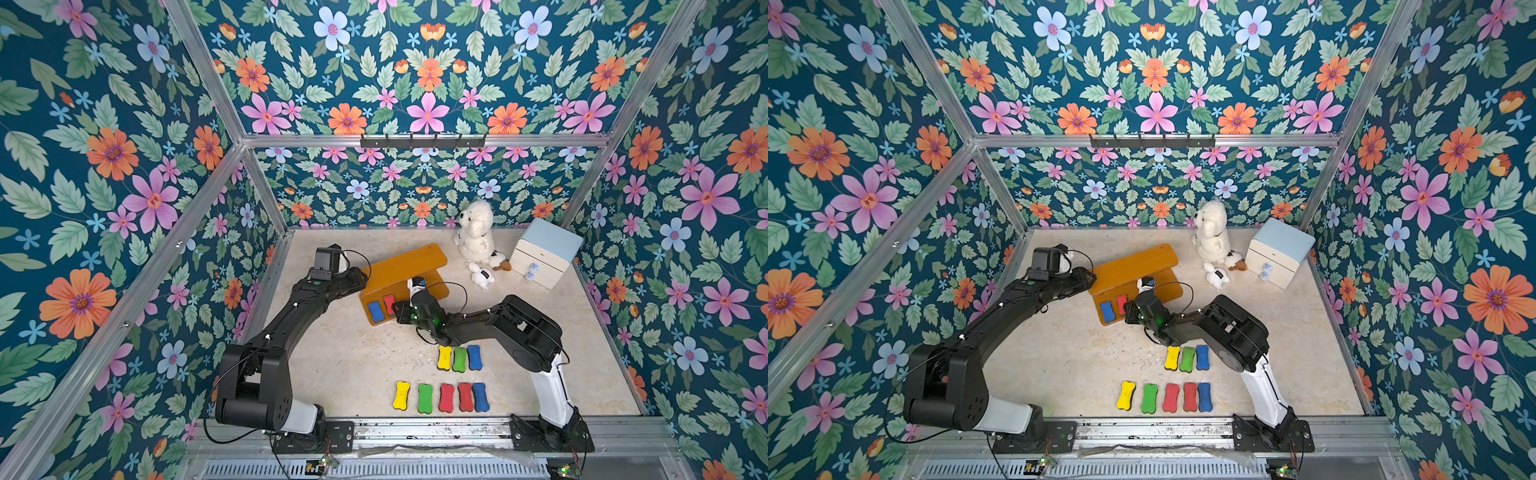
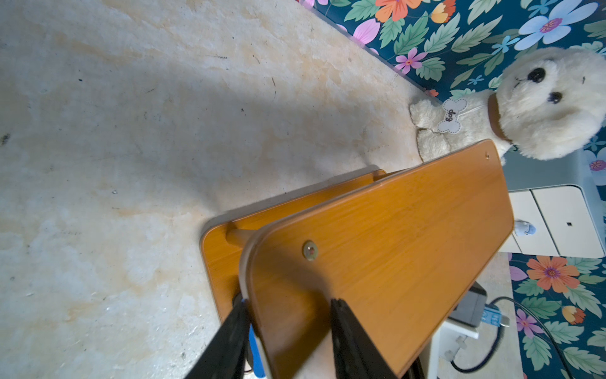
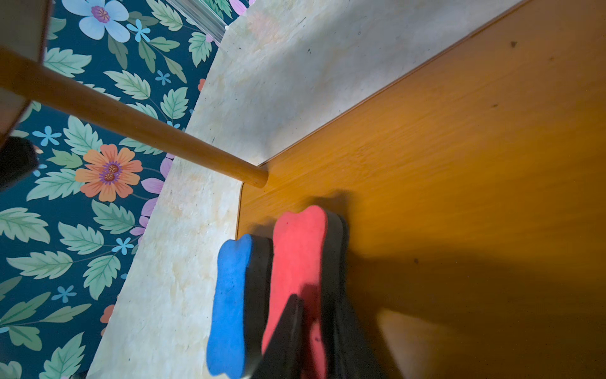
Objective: Remove the whiteboard erasers from the shelf
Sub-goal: Pick up the whiteboard eraser from the shelf.
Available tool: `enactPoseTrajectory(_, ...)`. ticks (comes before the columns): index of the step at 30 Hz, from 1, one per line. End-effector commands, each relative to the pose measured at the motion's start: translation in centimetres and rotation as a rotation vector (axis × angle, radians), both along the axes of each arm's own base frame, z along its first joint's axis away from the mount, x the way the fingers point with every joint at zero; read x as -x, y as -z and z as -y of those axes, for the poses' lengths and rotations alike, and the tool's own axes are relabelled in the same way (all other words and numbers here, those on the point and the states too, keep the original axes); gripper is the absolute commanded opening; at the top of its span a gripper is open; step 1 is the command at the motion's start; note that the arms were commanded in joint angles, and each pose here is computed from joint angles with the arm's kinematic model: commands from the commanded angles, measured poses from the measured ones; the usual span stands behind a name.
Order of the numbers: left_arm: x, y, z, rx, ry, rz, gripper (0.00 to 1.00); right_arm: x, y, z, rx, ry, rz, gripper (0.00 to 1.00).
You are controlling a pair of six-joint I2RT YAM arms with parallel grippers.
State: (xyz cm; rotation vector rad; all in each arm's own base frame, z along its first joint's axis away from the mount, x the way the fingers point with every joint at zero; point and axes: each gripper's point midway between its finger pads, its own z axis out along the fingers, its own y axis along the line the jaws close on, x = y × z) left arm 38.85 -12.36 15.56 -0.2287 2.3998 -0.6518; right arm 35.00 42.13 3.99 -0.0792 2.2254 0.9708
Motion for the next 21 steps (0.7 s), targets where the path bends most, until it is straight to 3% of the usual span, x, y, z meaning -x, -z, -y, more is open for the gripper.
enactPoseTrajectory(1, 0.9, 1.0, -0.4, -0.022, -0.007, -0.051, 0.45, 0.9, 2.1, 1.2, 0.074, 0.000, -0.058, 0.08)
enactPoseTrajectory(4, 1.0, 1.0, -0.5, -0.026, -0.008, -0.052, 0.46, 1.2, 1.6, 1.6, 0.071, 0.009, -0.062, 0.00)
enactPoseTrajectory(12, 1.1, 1.6, -0.4, -0.030, -0.006, -0.064, 0.46, 2.2, -2.5, 1.4, 0.010, 0.062, -0.042, 0.00)
enactPoseTrajectory(21, 1.1, 1.0, -0.1, -0.025, 0.003, -0.050, 0.46, 6.7, -4.0, 5.1, 0.010, 0.233, -0.106, 0.00)
